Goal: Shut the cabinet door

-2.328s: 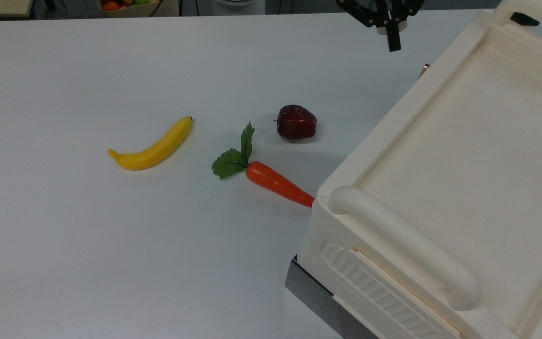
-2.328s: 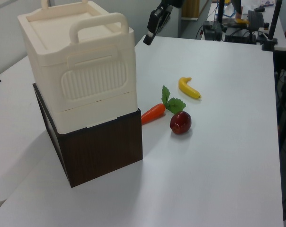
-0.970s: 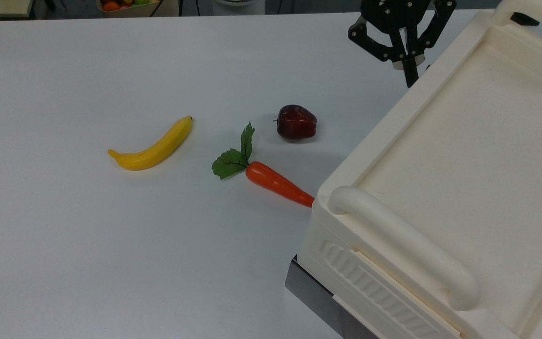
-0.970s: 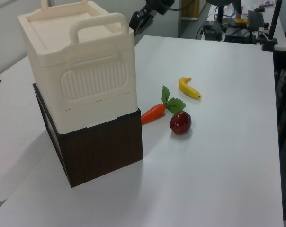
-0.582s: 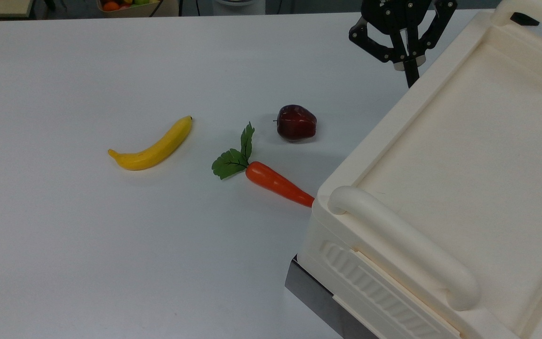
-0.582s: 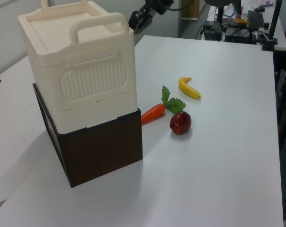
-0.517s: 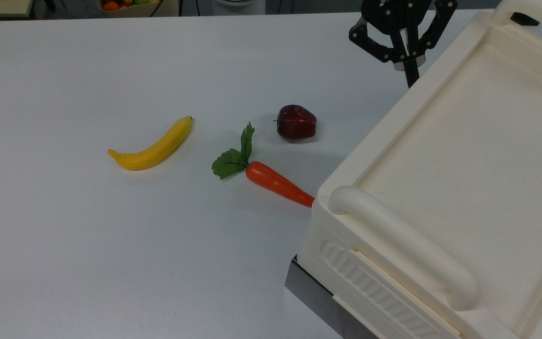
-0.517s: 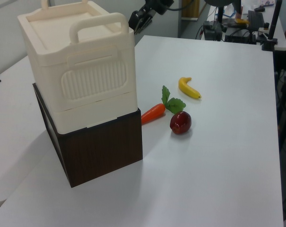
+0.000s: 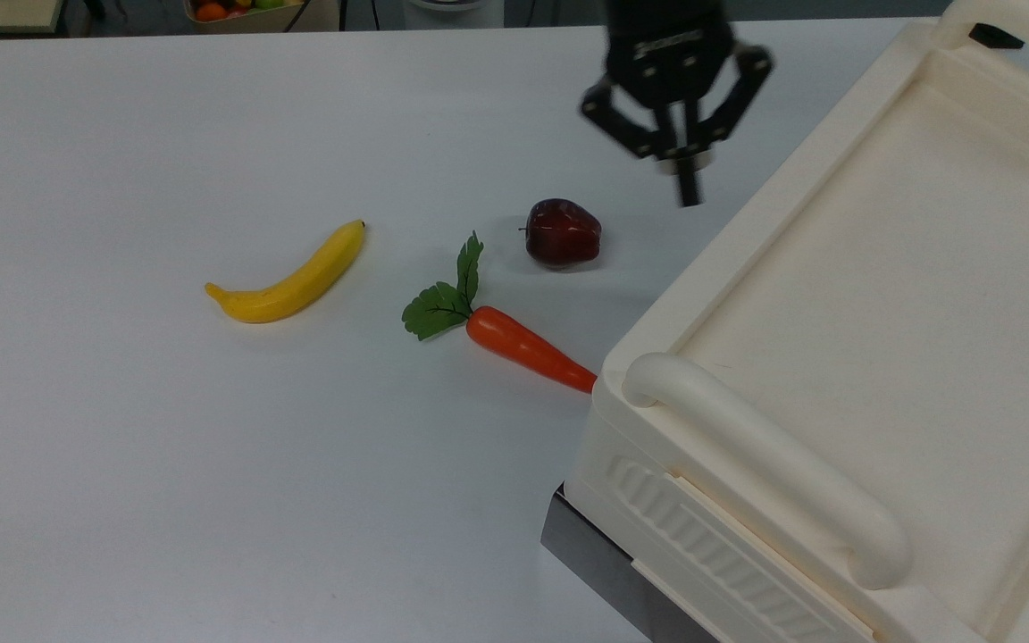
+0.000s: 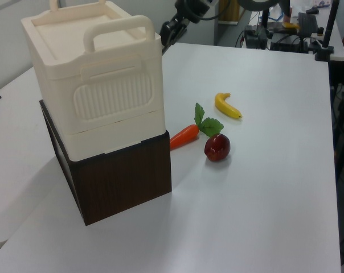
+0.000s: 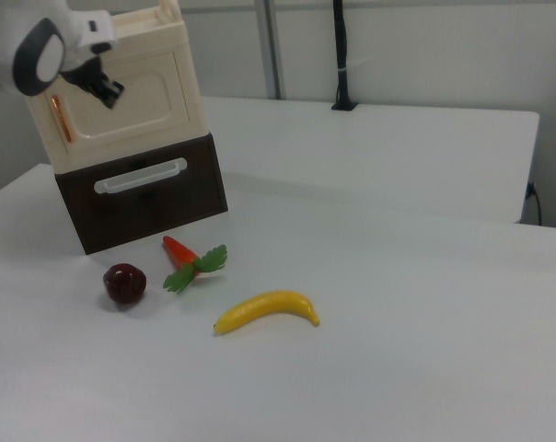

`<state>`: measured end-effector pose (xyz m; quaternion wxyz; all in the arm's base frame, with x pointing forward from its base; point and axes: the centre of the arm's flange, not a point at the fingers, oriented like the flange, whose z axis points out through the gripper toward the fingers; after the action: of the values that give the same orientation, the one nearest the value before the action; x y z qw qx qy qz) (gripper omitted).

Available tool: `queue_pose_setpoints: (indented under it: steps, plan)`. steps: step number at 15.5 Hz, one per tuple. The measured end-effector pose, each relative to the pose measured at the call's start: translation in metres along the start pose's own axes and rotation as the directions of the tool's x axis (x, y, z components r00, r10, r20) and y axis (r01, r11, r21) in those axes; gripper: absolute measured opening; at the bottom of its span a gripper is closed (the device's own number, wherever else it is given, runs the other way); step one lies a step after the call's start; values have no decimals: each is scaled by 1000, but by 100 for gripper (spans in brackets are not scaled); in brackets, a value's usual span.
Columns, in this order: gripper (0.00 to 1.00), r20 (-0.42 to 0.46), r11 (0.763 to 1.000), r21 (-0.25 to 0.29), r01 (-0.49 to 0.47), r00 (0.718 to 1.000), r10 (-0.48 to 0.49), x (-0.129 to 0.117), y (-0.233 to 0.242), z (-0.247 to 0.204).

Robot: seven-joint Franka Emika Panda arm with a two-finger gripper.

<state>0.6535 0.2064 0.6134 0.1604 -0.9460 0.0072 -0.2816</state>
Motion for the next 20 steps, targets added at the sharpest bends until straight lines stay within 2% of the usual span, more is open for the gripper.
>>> queue_pose_setpoints:
  steps: [3, 5, 7, 9, 11, 13, 17, 20]
  plan:
    - [1, 116, 993, -116, 26, 993, -13, 1, 69, 0]
    - [1, 216, 976, -215, 39, 976, 9, -4, 113, -4]
    - [1, 315, 953, -299, 54, 948, 45, -13, 148, -10]
    - [1, 428, 920, -381, 94, 899, 86, -28, 171, -17]
    - [1, 486, 905, -411, 110, 866, 116, -37, 176, -28]
    - [1, 509, 899, -426, 100, 848, 146, -42, 182, -49]
    - [6, 487, 896, -439, 60, 854, 182, -47, 195, -89]
    - [33, 471, 899, -438, 27, 858, 204, -50, 203, -107]
